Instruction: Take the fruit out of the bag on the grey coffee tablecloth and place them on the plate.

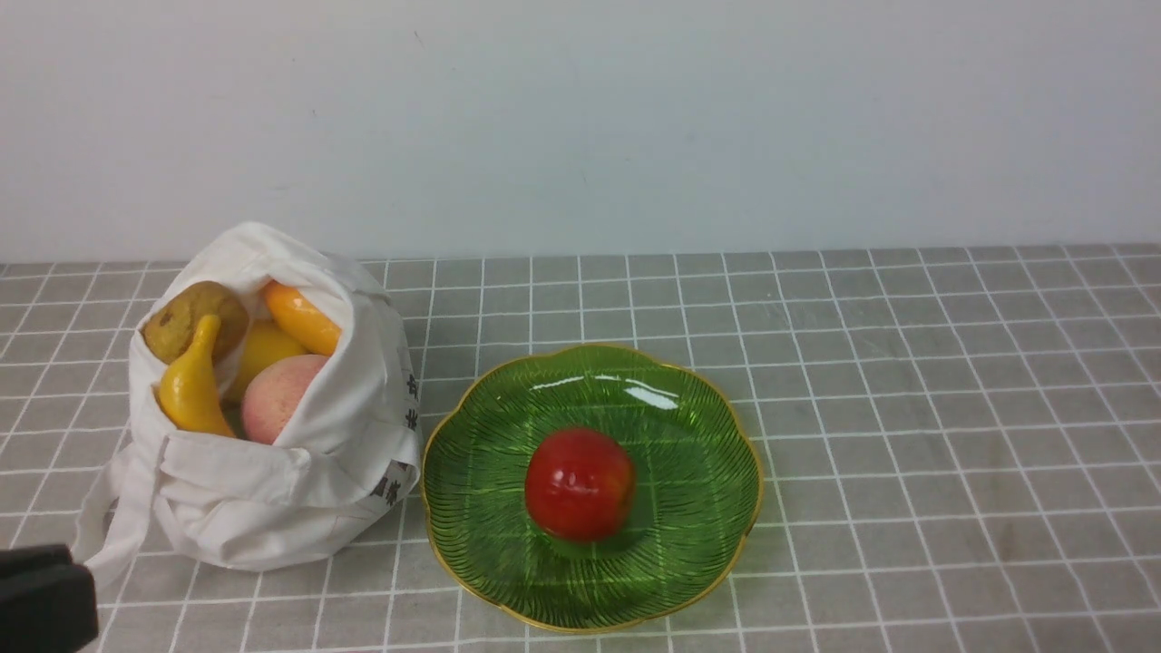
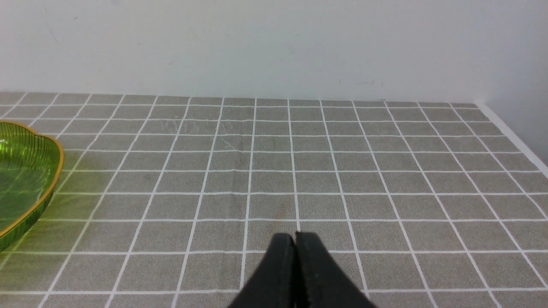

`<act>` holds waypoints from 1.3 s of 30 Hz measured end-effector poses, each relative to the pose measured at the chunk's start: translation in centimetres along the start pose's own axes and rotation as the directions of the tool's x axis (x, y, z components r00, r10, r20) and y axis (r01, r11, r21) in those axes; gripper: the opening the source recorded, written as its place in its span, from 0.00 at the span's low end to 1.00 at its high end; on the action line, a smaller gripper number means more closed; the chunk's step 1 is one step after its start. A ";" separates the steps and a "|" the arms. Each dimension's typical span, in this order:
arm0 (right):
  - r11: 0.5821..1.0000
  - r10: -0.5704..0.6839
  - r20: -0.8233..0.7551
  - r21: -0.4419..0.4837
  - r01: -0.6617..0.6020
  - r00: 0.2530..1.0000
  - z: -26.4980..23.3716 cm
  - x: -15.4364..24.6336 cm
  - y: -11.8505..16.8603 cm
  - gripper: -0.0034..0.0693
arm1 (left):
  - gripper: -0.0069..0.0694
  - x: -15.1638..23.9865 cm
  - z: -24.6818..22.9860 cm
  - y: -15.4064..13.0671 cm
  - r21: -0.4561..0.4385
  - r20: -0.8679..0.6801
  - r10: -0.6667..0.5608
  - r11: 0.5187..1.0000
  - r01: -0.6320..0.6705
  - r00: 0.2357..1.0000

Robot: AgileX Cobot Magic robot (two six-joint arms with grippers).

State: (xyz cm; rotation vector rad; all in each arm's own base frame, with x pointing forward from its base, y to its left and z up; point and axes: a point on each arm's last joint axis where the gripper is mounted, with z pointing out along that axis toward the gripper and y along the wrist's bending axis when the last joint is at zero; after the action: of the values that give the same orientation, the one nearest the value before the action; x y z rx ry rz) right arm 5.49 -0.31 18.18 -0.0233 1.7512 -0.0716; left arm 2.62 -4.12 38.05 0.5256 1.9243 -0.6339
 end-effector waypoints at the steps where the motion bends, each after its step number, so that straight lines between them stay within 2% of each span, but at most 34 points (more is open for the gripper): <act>1: 1.000 0.000 0.000 0.000 0.000 1.000 0.0 0.0 0.0 0.03 | 0.16 0.1 0.0 0.0 0.001 -0.011 0.008 1.000 -0.008 1.000; 8: 1.000 0.000 0.000 0.000 0.000 1.000 0.0 0.0 0.0 0.03 | 0.16 0.4 -0.1 0.6 -0.057 -0.047 0.138 0.988 -0.141 0.989; 14: 1.000 0.000 0.000 0.000 0.000 1.000 0.0 0.0 0.0 0.03 | 0.16 0.9 -0.1 1.6 -0.156 -0.056 0.211 0.964 -0.217 0.976; 21: 1.000 0.000 0.000 0.000 0.000 1.000 0.0 0.0 0.0 0.03 | 0.16 5.4 0.8 3.2 -0.289 0.138 0.272 0.931 -0.224 0.952; 23: 1.000 0.000 0.000 0.000 0.000 1.000 0.0 0.0 0.0 0.03 | 0.16 7.5 1.4 3.7 -0.334 0.212 0.266 0.924 -0.187 0.940; 26: 1.000 0.000 0.000 0.000 0.000 1.000 0.0 0.0 0.0 0.03 | 0.16 10.4 2.8 4.7 -0.394 0.238 0.236 0.910 -0.128 0.942; 33: 1.000 0.000 -0.001 0.000 0.000 1.000 0.0 0.0 0.0 0.03 | 0.16 16.3 6.2 7.4 -0.518 0.124 0.080 0.855 -0.004 0.989; 39: 1.000 0.000 -0.002 0.000 0.000 1.000 0.0 0.0 0.0 0.03 | 0.16 18.5 7.2 8.2 -0.534 0.077 0.035 0.845 0.012 0.996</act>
State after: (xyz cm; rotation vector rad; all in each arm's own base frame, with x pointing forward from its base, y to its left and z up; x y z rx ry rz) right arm 5.48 -0.31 18.16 -0.0232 1.7534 -0.0717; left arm 5.05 -0.87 16.99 0.1477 1.9069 -0.0851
